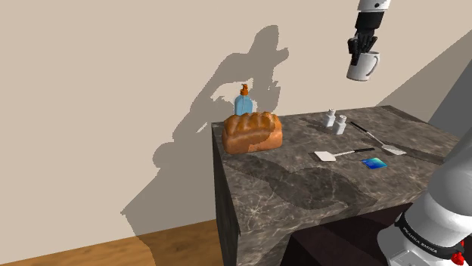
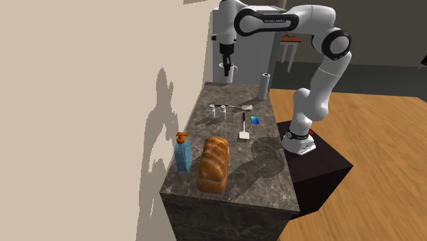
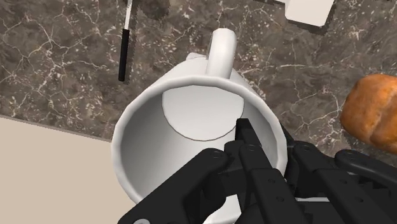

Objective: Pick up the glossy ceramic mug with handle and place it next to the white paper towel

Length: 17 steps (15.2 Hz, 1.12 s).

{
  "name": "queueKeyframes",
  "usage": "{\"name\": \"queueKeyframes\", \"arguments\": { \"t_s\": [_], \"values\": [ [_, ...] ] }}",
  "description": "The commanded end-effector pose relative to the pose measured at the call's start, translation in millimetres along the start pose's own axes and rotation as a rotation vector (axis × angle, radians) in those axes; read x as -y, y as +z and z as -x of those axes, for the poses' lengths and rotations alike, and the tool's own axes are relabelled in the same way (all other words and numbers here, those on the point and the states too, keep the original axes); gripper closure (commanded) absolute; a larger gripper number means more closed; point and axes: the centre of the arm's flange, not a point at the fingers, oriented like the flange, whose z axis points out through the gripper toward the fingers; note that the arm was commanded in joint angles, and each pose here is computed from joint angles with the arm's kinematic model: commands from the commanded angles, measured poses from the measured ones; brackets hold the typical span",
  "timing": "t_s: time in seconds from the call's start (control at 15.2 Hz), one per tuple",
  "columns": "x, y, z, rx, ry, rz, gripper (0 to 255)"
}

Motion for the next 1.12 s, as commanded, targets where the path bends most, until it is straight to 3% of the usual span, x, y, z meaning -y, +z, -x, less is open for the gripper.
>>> {"name": "queueKeyframes", "arguments": {
  "t_s": [0.0,1.06],
  "values": [
    [-22.4,4.1,17.0,0.0,-0.001,0.0,255],
    [-190.2,17.2,144.6,0.0,-0.001,0.0,255]
  ]
}}
